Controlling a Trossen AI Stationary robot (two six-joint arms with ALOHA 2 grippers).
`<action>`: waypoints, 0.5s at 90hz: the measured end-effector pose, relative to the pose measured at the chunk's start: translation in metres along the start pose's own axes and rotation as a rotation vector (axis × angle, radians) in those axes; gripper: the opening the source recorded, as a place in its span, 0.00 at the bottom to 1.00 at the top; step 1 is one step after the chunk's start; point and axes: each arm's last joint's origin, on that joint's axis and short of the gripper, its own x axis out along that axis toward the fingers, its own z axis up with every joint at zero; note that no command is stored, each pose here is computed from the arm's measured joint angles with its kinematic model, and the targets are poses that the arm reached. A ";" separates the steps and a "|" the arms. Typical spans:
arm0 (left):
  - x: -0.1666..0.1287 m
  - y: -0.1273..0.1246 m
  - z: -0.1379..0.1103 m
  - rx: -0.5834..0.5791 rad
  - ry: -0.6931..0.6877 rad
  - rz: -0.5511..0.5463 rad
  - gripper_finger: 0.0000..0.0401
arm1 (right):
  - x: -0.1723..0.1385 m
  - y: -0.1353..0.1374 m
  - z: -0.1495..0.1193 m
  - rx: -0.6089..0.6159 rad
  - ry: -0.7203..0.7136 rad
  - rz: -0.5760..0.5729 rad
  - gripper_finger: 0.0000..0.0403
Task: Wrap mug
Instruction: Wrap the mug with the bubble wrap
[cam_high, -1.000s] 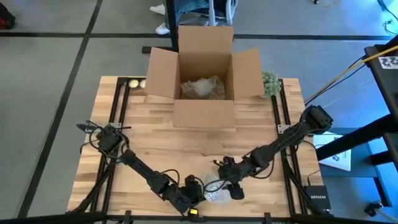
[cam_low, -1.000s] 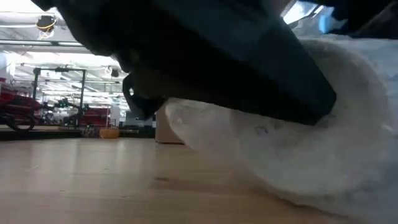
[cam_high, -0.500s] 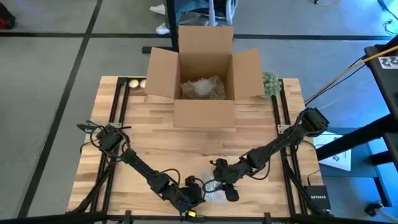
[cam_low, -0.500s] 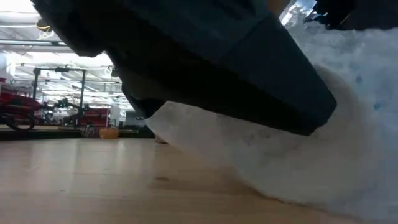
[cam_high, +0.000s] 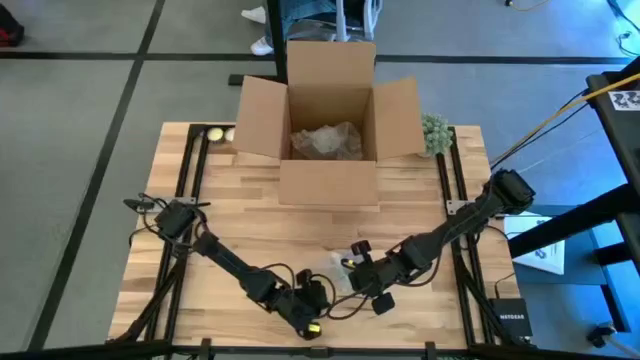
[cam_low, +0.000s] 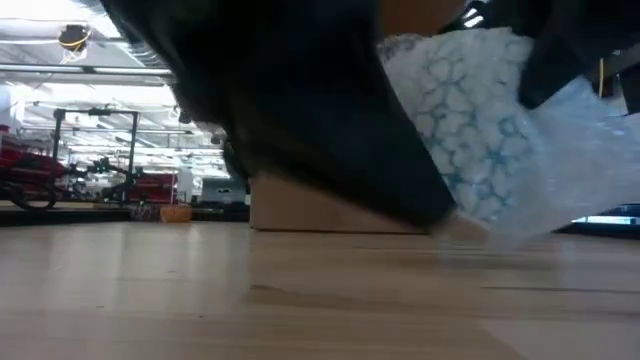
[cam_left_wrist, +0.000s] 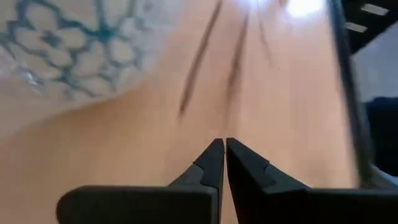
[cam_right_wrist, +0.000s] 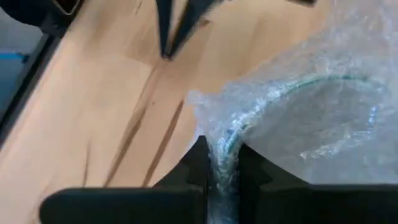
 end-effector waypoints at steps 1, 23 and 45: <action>-0.003 -0.001 0.001 -0.003 0.000 -0.003 0.00 | 0.000 0.000 0.000 -0.001 0.002 -0.001 0.03; -0.061 -0.016 0.023 0.024 -0.111 0.041 0.00 | 0.017 0.002 -0.001 -0.012 0.021 -0.001 0.05; -0.071 -0.005 0.045 0.109 -0.190 0.116 0.00 | 0.027 0.005 0.001 -0.009 0.005 -0.004 0.21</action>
